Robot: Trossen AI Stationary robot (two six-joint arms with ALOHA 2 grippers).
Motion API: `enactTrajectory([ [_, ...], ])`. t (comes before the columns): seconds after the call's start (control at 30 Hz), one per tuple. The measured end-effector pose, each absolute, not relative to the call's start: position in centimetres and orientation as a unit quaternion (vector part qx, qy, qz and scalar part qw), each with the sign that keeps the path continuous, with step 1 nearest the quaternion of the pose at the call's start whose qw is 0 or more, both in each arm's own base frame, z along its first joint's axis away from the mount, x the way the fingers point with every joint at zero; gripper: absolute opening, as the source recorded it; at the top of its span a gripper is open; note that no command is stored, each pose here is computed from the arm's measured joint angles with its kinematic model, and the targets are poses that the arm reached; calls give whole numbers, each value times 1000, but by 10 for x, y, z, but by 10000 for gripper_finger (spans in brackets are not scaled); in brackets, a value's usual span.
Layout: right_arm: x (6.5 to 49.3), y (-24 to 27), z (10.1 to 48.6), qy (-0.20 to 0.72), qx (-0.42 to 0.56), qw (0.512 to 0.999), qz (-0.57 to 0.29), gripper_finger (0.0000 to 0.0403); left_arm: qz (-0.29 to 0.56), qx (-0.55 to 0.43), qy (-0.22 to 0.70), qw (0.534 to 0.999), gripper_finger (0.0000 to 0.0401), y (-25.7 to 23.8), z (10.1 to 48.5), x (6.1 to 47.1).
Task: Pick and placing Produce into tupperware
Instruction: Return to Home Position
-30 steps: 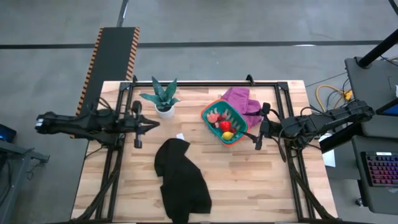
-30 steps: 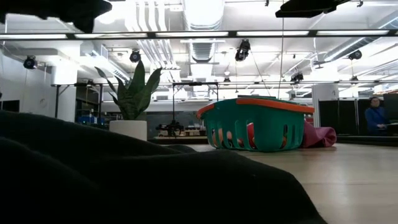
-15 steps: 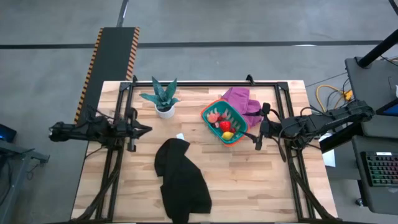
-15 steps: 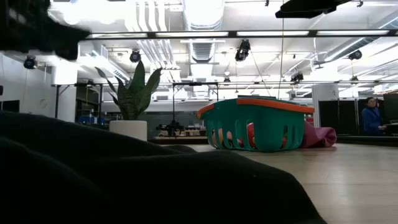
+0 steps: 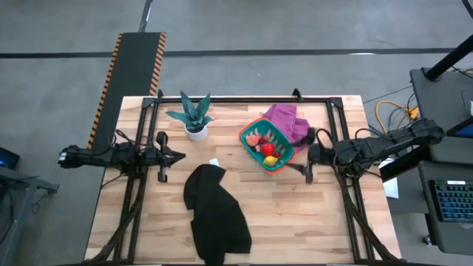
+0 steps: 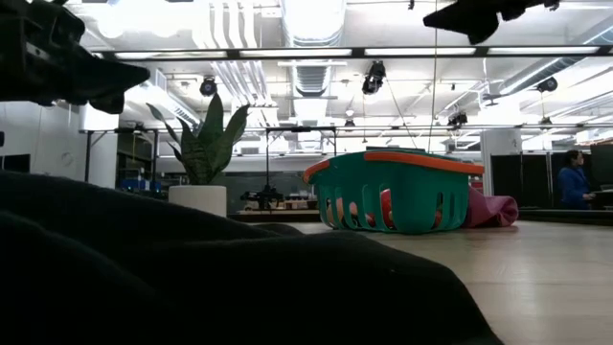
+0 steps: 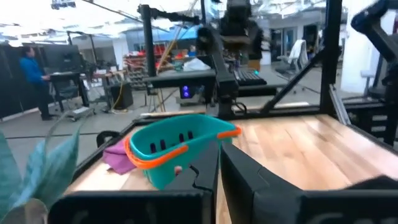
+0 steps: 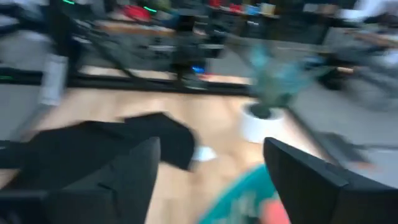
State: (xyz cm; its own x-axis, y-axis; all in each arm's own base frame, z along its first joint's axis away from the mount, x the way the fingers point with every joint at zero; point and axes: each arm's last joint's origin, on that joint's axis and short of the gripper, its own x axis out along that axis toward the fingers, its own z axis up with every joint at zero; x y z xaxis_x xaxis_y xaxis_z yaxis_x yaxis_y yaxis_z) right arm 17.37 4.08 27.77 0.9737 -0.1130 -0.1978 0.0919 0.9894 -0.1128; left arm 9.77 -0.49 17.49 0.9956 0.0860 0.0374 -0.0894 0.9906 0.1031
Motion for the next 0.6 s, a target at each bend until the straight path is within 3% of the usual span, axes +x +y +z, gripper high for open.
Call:
enactTrajectory([
  [0.27,183,52,228,24,-28,994,99,147,46,50,-43,997,3,-5,181,96],
  [0.43,185,40,220,32,-62,995,68,28,46,52,-53,996,3,-5,184,96],
  [0.6,169,22,236,-22,-88,996,14,10,44,53,-46,997,3,-5,182,97],
])
